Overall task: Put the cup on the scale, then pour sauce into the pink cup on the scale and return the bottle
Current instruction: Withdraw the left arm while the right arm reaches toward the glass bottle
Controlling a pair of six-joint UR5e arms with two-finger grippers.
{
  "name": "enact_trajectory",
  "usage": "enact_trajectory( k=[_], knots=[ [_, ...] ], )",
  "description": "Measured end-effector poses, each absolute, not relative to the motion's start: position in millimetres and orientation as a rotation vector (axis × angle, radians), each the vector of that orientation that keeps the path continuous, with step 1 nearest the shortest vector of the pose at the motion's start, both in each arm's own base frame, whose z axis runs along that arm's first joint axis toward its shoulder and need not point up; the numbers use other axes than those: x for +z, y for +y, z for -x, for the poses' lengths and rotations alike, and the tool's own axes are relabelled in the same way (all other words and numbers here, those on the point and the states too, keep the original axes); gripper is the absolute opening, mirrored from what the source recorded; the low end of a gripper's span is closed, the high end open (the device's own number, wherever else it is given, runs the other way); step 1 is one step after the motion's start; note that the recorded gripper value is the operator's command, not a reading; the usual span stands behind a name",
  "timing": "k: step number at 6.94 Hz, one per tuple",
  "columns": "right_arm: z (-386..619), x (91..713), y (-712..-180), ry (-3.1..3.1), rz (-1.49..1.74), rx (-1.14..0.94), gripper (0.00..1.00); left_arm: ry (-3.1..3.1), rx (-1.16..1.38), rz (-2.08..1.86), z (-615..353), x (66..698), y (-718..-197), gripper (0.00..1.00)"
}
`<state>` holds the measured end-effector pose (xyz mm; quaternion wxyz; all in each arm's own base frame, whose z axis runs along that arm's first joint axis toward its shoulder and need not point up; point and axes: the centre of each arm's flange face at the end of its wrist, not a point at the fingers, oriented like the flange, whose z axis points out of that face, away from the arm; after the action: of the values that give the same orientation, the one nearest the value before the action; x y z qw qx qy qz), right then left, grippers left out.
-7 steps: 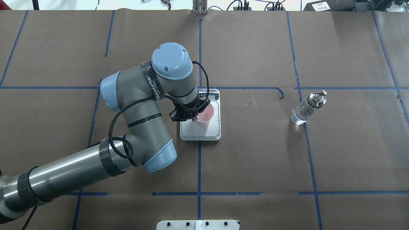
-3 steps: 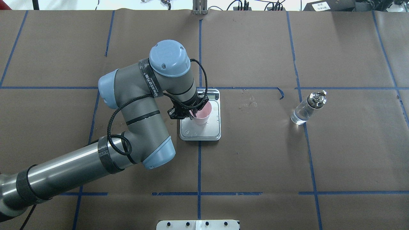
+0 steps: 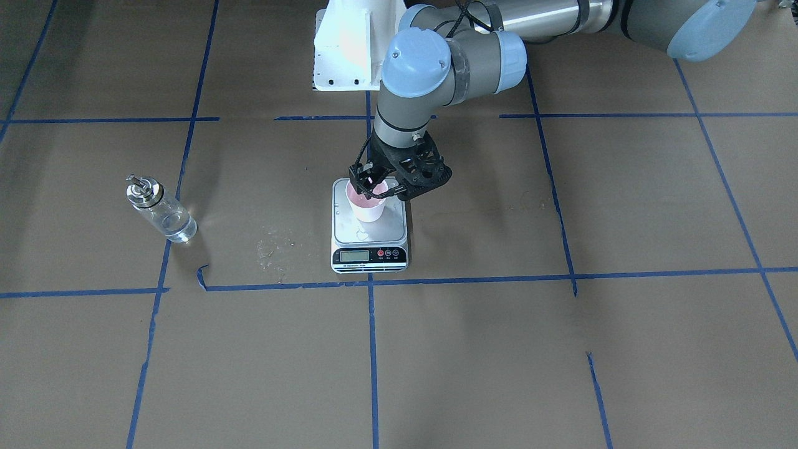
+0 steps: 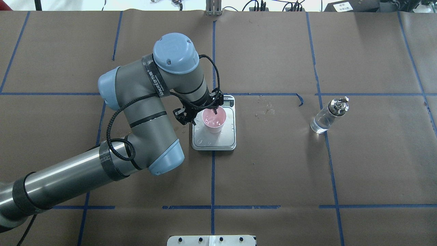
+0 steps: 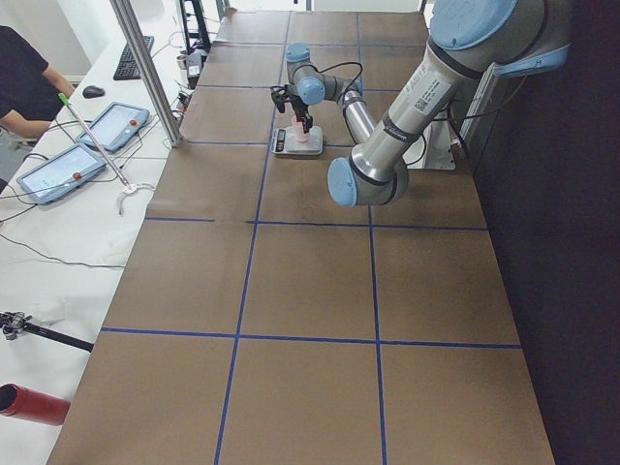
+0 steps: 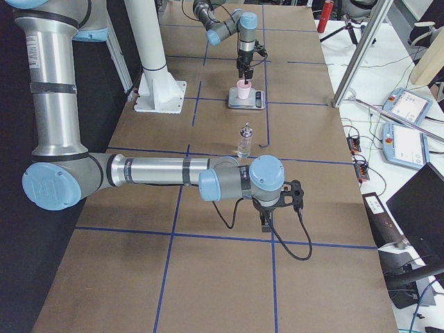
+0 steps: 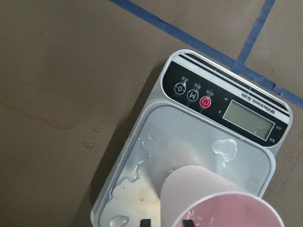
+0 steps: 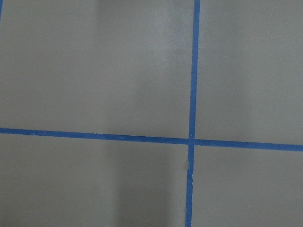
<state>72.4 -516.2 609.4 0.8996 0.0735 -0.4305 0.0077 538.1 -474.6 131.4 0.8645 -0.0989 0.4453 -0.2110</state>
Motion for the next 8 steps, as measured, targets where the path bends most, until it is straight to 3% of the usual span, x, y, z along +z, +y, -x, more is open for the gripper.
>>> enact_trajectory(
  k=[4,8],
  knots=[
    [-58.8,558.4,-497.4,-0.910,-0.184,0.048,1.00,0.975,-0.380,0.121,-447.8,88.5,-463.9,1.00],
    [65.2,386.6,-382.9,-0.952,-0.096,0.218,1.00,0.968,-0.329,-0.008,-306.9,123.6,-516.7,1.00]
  ],
)
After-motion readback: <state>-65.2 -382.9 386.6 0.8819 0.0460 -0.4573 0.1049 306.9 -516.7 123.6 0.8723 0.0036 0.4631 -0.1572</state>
